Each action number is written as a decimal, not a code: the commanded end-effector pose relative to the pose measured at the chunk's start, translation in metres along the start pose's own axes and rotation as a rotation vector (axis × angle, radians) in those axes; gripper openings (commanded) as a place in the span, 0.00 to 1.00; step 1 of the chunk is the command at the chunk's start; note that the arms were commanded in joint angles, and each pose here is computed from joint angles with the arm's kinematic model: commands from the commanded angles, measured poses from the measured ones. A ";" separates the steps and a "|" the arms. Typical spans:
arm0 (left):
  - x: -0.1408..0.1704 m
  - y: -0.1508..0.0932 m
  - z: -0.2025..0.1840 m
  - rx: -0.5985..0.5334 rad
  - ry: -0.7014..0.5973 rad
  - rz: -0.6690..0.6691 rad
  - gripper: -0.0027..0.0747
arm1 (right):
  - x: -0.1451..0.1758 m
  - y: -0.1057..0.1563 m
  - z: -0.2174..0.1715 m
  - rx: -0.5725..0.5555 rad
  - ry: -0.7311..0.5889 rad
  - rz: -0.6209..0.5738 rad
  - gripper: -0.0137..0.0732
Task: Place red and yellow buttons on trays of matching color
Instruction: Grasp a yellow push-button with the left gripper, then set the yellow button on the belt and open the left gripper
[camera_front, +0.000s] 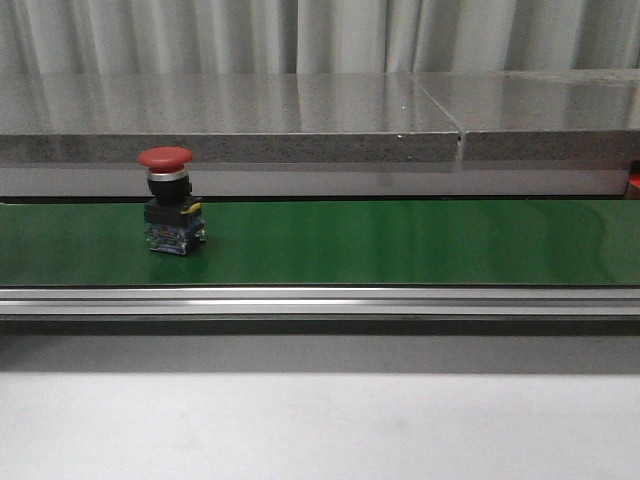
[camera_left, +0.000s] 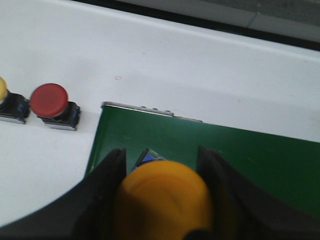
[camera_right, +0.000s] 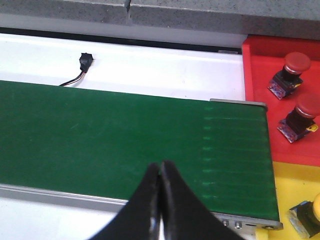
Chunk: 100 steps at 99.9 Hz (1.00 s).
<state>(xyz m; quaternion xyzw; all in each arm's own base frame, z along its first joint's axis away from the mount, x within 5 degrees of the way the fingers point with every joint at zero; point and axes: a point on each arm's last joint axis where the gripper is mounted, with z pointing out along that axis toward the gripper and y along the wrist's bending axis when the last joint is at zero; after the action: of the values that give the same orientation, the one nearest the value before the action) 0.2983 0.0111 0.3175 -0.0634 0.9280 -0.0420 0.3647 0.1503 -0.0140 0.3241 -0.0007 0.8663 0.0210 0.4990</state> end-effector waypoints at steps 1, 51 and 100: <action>-0.008 -0.014 -0.017 0.041 -0.093 0.015 0.01 | -0.012 -0.001 -0.006 0.018 -0.083 0.001 0.08; 0.020 -0.037 -0.001 0.085 -0.033 0.106 0.01 | -0.012 -0.001 -0.006 0.018 -0.083 0.001 0.08; 0.024 -0.022 0.033 0.016 -0.031 0.137 0.01 | -0.012 -0.001 -0.006 0.018 -0.083 0.001 0.08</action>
<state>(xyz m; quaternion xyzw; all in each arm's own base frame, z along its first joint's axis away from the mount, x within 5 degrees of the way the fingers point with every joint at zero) 0.2995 -0.0175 0.2664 0.0129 0.9402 -0.0200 0.3399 0.1503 -0.0140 0.3241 -0.0007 0.8663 0.0210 0.4990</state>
